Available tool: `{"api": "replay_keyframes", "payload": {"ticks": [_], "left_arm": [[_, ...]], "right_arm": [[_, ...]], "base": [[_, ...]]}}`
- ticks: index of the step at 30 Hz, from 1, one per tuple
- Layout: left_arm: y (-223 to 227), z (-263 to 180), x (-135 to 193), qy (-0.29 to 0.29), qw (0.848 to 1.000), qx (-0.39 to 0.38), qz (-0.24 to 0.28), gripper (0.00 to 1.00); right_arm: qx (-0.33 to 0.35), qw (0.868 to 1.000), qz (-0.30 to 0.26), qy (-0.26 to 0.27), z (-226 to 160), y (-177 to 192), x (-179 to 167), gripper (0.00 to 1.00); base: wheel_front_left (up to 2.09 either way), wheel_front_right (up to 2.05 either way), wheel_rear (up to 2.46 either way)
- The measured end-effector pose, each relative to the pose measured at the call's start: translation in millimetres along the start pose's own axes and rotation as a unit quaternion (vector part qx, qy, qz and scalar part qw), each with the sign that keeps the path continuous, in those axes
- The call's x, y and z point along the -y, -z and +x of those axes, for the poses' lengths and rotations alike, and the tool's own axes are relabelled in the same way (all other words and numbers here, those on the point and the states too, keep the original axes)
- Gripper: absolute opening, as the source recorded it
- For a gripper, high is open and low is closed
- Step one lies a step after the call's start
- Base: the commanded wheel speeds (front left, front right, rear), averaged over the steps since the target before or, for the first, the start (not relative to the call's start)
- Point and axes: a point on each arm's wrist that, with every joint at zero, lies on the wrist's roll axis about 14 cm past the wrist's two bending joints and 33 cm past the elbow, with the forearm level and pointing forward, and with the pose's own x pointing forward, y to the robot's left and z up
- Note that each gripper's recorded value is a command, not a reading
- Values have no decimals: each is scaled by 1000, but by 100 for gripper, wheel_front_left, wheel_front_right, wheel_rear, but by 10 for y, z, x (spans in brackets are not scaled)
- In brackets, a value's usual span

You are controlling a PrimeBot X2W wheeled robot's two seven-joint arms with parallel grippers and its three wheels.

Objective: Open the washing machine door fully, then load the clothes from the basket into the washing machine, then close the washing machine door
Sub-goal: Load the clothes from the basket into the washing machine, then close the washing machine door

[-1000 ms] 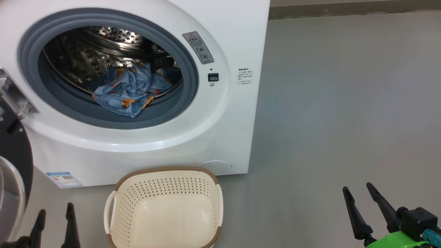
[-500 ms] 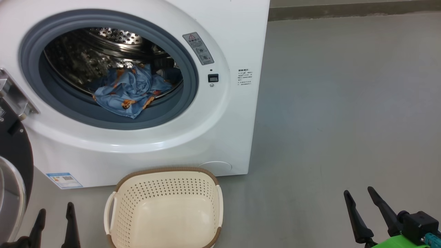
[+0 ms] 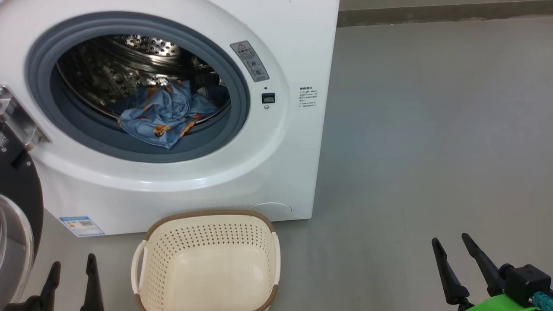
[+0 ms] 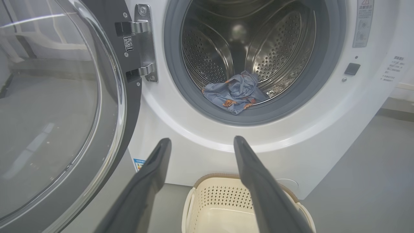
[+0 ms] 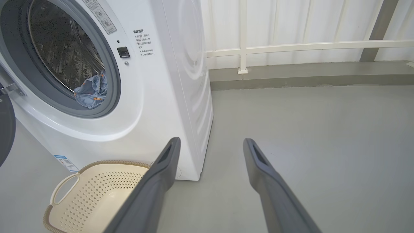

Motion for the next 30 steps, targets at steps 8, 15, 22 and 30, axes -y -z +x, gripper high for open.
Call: {"api": "replay_keyframes", "payload": {"ticks": [8,15,22,30], "left_arm": [[-5,-7,9,1,1000,1,1,100],[-11,-24,11,1,1000,2,0,100],[-26,-38,-9,-2,1000,4,0,100],[-46,-76,-43,-8,1000,8,-4,100]], "right_arm": [[3,1000,-2,-1,-4,-25,3,100],[4,1000,-3,-3,4,-33,-6,100],[3,1000,-4,-7,24,-28,-24,100],[3,1000,-4,-19,73,-26,-94,100]], "base": [[-100,100,0],[-120,120,0],[-31,31,0],[0,0,0]]}}
